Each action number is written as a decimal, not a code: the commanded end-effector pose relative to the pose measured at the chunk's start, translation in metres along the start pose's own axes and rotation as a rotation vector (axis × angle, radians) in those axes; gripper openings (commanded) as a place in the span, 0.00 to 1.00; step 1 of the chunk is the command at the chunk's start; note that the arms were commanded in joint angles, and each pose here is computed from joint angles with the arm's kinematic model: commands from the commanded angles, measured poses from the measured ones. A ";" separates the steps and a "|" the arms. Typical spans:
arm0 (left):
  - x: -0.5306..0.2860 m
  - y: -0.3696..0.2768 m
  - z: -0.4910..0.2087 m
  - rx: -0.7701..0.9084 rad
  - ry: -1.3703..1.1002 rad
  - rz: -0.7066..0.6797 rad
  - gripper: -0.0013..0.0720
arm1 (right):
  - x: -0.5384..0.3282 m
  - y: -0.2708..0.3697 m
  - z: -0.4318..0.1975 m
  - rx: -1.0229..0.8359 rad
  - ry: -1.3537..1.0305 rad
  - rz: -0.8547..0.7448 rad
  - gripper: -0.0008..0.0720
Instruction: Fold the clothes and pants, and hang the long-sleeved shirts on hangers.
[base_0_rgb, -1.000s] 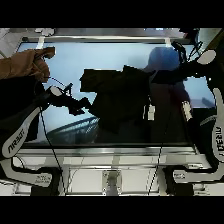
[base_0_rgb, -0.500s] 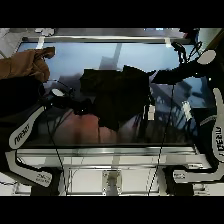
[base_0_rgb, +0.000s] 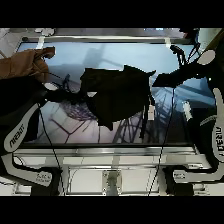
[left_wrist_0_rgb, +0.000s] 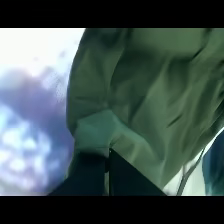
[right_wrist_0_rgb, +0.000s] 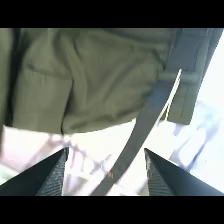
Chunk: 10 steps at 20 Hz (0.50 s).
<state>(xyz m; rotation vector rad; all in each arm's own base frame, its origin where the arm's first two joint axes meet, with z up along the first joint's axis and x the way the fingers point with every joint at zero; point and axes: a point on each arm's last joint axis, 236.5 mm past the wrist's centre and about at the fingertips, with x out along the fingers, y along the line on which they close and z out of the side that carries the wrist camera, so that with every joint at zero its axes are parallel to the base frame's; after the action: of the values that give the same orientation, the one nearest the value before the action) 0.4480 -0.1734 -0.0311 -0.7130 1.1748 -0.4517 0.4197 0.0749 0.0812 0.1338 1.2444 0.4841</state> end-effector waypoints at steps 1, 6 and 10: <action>-0.054 0.000 0.055 0.088 -0.151 0.058 0.03 | 0.004 -0.001 -0.025 -0.001 0.092 0.004 0.73; -0.095 0.029 0.099 0.212 -0.256 0.231 0.03 | 0.046 -0.008 -0.045 0.080 0.107 0.042 0.73; -0.084 0.064 0.102 0.252 -0.232 0.337 0.03 | 0.074 -0.011 -0.040 0.154 0.031 0.071 0.73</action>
<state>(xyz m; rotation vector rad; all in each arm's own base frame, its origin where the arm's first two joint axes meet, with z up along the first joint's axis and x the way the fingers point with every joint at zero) 0.5059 -0.0669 0.0147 -0.4223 0.9711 -0.2714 0.3944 0.0842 0.0151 0.2399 1.3519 0.4769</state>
